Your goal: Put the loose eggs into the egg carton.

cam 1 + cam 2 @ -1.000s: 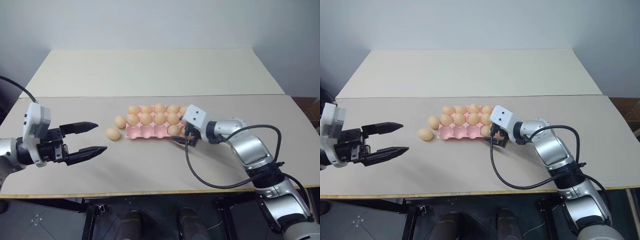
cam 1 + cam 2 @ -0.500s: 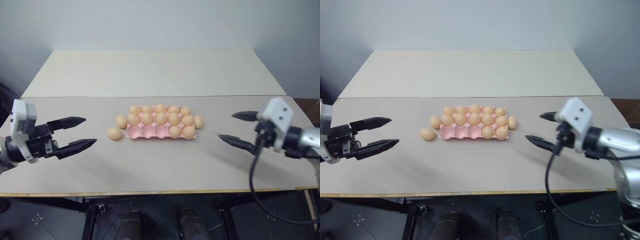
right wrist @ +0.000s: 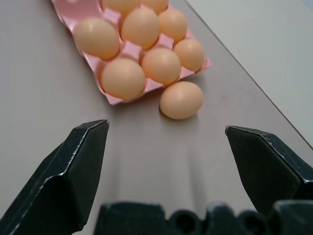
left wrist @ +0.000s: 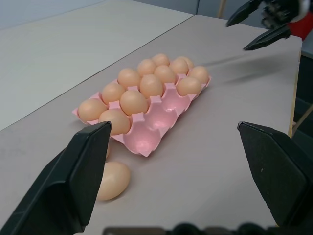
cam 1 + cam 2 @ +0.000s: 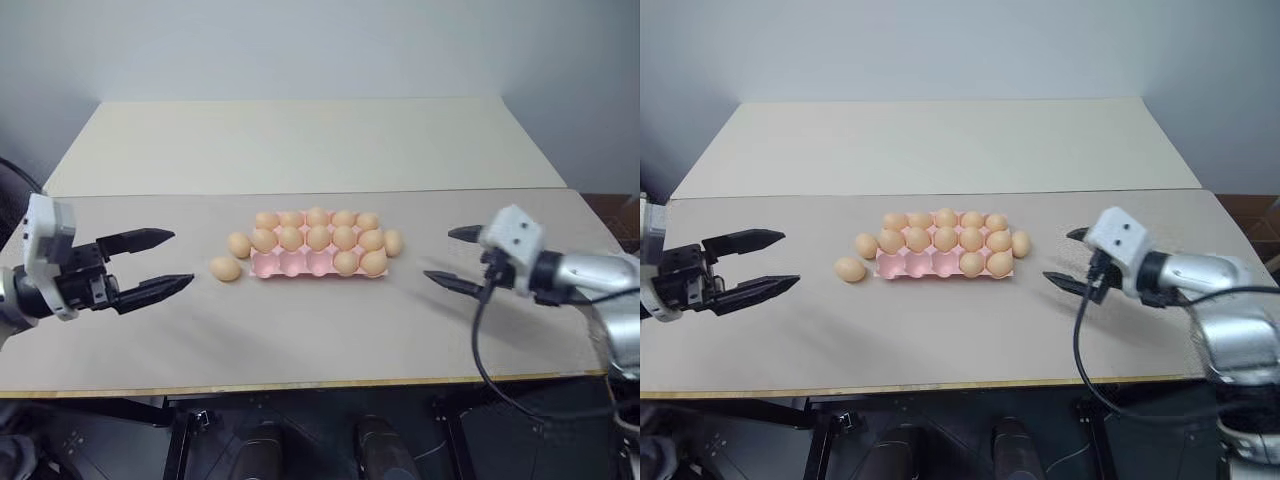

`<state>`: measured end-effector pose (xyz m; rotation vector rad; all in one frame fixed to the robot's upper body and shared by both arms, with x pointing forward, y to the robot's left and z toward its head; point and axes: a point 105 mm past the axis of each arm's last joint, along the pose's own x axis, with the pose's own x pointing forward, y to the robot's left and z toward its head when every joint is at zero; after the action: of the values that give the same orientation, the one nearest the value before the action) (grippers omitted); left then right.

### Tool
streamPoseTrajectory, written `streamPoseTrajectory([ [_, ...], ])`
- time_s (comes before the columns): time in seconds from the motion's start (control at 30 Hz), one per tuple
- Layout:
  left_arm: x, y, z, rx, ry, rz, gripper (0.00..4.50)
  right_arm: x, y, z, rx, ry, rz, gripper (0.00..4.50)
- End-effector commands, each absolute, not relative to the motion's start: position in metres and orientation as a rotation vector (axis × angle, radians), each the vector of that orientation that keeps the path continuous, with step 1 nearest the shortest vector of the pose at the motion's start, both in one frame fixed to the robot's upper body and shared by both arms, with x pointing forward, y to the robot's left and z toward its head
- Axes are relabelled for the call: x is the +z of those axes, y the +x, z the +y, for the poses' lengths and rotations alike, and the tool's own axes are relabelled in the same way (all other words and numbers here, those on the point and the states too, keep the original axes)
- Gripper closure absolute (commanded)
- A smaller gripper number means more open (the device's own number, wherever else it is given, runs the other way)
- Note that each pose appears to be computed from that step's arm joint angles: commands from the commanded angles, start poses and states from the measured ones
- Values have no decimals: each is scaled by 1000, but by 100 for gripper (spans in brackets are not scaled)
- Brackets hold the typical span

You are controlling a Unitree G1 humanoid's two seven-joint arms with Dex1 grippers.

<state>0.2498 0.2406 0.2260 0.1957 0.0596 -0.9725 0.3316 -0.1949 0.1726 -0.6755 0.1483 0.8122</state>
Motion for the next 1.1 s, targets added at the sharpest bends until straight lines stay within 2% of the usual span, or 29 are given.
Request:
streamPoseTrajectory([
  [0.03,234,248,236,-990,225,26,0,166,359,-189,807,-725,122,6],
  [0.17,235,244,235,-997,232,28,0,156,385,-179,825,-778,118,6],
  [0.33,235,240,235,-990,240,29,0,147,404,-170,821,-821,112,6],
  [0.63,235,239,234,-988,249,28,0,141,417,-157,848,-810,94,6],
  [0.73,236,239,233,-990,250,27,0,140,415,-158,865,-784,91,59],
  [0.87,236,239,232,-995,251,28,0,139,412,-164,852,-783,92,176],
  [1.1,235,242,231,-1003,251,31,0,164,402,-193,722,-843,69,184],
])
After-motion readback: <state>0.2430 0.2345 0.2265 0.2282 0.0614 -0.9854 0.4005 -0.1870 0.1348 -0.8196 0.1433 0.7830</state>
